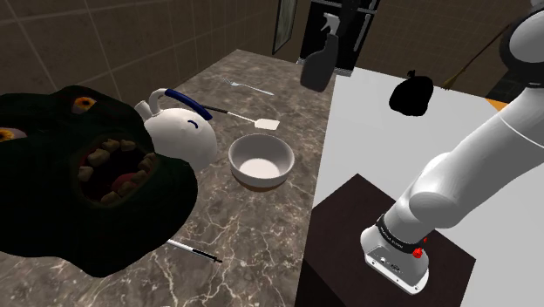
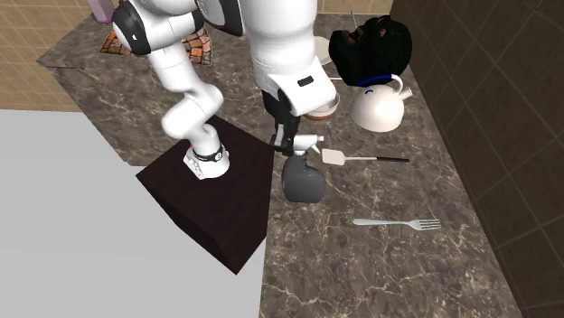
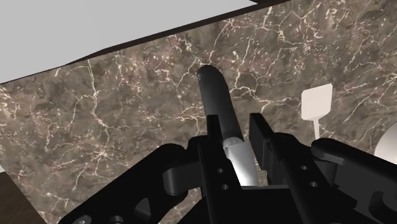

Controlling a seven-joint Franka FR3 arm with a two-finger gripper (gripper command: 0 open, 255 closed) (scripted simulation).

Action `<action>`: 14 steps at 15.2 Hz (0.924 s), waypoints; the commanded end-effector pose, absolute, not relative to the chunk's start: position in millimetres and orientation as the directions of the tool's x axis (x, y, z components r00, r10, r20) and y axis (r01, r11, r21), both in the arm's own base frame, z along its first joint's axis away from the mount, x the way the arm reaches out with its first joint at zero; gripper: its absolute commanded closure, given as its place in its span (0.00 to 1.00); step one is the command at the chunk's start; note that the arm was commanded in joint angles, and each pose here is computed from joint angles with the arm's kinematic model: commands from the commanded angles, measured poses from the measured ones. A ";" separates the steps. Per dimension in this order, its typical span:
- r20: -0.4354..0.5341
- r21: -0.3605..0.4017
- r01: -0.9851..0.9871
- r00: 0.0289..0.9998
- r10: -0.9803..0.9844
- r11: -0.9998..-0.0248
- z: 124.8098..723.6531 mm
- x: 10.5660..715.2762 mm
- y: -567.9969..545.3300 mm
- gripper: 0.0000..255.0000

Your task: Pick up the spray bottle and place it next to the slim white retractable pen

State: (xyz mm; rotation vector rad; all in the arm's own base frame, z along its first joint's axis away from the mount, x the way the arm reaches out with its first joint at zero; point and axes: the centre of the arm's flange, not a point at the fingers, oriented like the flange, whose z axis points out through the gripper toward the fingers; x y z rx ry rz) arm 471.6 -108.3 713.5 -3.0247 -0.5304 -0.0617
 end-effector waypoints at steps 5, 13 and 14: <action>0.051 -0.061 0.340 0.940 0.338 -0.938 714.8 432.1 -39.1 1.00; 0.051 -0.061 0.340 0.940 0.338 -0.938 714.9 379.8 52.7 1.00; 0.051 -0.061 0.340 0.940 0.338 -0.938 715.0 373.3 64.2 1.00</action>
